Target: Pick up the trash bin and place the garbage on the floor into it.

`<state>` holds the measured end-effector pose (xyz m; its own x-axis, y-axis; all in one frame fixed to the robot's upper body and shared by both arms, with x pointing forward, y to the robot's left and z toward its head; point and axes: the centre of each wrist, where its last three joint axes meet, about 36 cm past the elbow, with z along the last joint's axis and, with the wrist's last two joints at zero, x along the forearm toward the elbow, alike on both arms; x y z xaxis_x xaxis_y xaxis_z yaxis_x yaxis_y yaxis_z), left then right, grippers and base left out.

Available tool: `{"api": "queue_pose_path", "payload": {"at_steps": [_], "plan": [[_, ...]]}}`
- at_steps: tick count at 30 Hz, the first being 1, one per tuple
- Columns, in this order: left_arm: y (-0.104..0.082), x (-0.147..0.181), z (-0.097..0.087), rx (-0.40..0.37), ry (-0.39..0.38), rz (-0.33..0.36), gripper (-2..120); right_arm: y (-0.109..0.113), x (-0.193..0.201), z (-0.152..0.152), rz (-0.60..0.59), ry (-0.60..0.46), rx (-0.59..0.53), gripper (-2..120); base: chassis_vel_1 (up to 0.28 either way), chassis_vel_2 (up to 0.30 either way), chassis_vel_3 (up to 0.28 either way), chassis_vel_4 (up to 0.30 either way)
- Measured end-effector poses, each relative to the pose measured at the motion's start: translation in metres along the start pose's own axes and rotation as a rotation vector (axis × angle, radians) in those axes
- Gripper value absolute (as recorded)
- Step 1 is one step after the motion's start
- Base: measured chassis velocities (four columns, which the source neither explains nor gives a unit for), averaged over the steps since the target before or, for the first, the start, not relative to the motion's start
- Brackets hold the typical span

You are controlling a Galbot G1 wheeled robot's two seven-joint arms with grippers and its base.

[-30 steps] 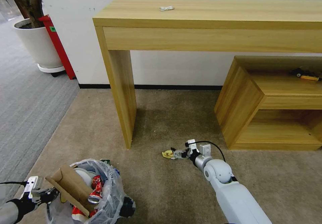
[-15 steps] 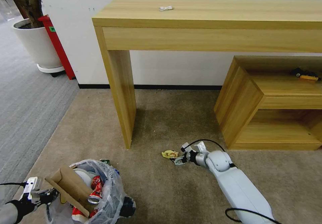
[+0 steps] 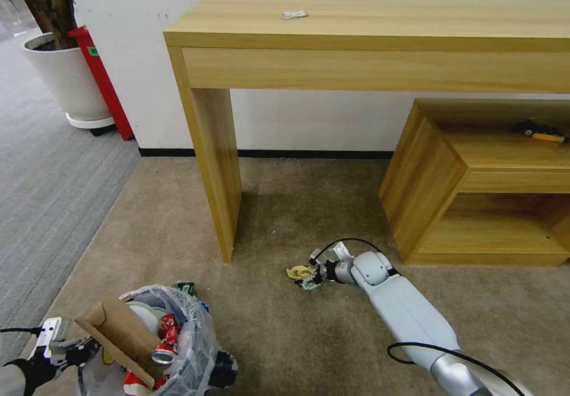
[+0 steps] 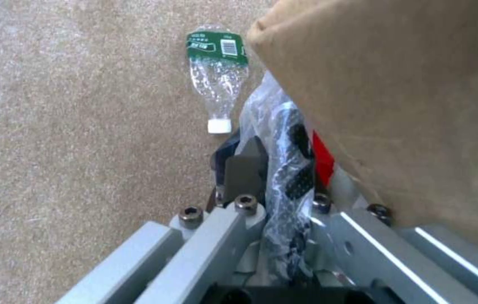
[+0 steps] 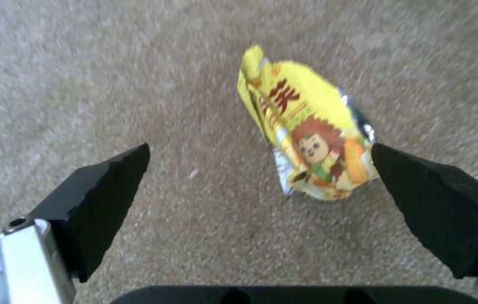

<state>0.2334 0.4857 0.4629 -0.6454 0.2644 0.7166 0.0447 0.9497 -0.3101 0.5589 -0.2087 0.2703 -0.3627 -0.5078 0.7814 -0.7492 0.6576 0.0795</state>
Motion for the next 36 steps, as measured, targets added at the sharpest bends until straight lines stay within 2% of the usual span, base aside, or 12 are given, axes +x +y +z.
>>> {"api": "queue_pose_path", "payload": {"at_steps": [10, 17, 20, 22, 24, 30, 36], "plan": [[-0.001, 0.000, 0.000, -0.002, 0.001, 0.001, 0, 0.000, -0.014, 0.003, 0.023, 0.031, 0.007, 96, 0.000, 0.000, 0.000, 0.000], [-0.003, -0.001, -0.002, -0.012, 0.000, 0.003, 0, -0.004, -0.024, 0.001, 0.050, 0.023, 0.017, 71, 0.000, 0.000, 0.000, 0.000], [-0.003, -0.001, -0.003, -0.013, -0.001, 0.004, 0, -0.005, -0.024, -0.003, 0.061, 0.016, 0.031, 69, 0.000, 0.000, 0.000, 0.000], [-0.003, -0.001, -0.003, -0.013, -0.001, 0.003, 0, -0.005, -0.023, -0.005, 0.069, 0.016, 0.046, 69, 0.000, 0.000, 0.000, 0.000], [-0.004, -0.001, -0.002, -0.013, -0.001, 0.003, 0, -0.006, -0.022, -0.013, 0.088, 0.019, 0.089, 74, 0.000, 0.000, 0.000, 0.000], [-0.006, -0.001, -0.001, -0.014, -0.002, 0.005, 0, -0.012, -0.032, -0.011, 0.098, 0.065, 0.161, 84, 0.000, 0.000, 0.000, 0.000], [-0.007, 0.000, -0.001, -0.018, -0.003, 0.006, 0, -0.011, -0.043, -0.005, 0.084, 0.065, 0.161, 86, 0.000, 0.000, 0.000, 0.000]]}}
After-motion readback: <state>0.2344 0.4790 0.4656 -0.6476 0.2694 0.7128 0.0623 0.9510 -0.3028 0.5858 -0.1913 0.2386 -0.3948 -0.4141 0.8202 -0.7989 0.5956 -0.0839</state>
